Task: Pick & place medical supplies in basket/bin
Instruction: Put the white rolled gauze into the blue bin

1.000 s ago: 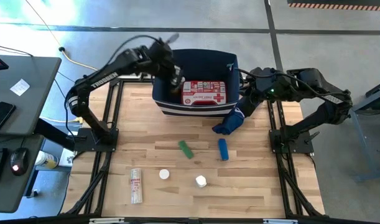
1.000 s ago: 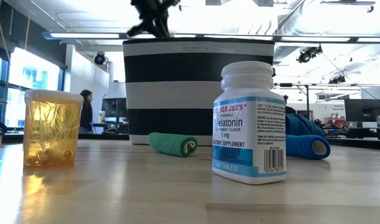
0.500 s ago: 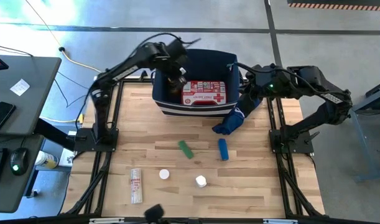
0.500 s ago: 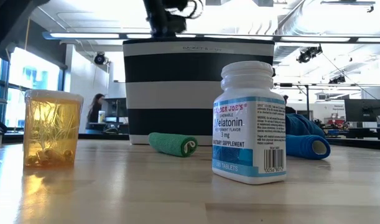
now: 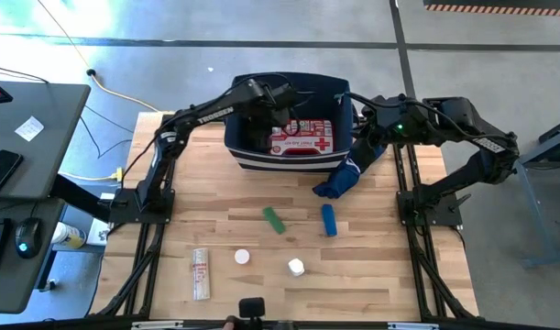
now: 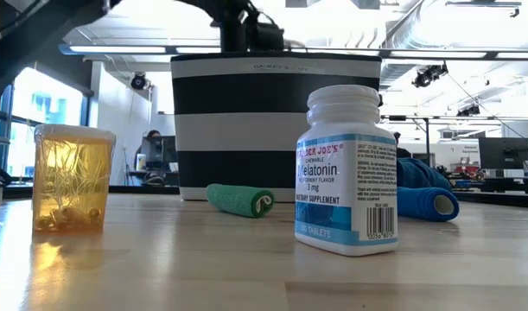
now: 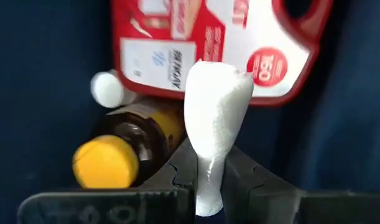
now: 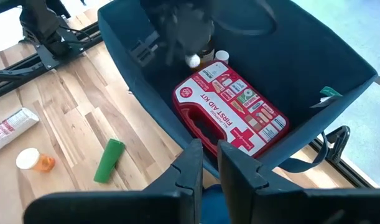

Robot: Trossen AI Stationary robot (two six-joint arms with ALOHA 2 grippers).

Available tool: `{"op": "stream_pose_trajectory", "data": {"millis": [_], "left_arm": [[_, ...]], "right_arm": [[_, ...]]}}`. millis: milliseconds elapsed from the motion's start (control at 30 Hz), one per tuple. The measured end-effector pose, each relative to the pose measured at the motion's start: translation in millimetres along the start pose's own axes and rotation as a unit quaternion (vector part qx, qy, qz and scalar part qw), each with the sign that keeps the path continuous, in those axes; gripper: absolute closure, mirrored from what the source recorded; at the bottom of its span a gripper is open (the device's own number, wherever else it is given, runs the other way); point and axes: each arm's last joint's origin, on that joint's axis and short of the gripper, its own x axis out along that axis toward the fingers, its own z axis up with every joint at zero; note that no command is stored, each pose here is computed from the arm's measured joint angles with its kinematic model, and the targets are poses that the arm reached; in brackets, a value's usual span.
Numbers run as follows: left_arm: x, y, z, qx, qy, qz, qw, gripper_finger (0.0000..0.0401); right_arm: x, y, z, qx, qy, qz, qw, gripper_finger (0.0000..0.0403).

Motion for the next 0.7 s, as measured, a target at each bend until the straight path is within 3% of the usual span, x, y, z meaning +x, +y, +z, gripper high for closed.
{"op": "stream_pose_trajectory", "data": {"millis": [267, 500, 700], "left_arm": [[26, 15, -4, 0.005, 0.028, -0.038, 0.999, 0.0325], [35, 11, -8, 0.049, 0.064, -0.059, 0.995, 0.0325], [52, 10, -13, 0.046, 0.098, -0.063, 0.992, 0.0324]], "right_arm": [[0, 0, 0, 0.003, 0.002, 0.004, 1.0, 0.0361], [0, 0, 0, 0.003, 0.004, 0.007, 1.0, 0.0368], [0, 0, 0, 0.0, 0.002, 0.004, 1.0, 0.0363]]}}
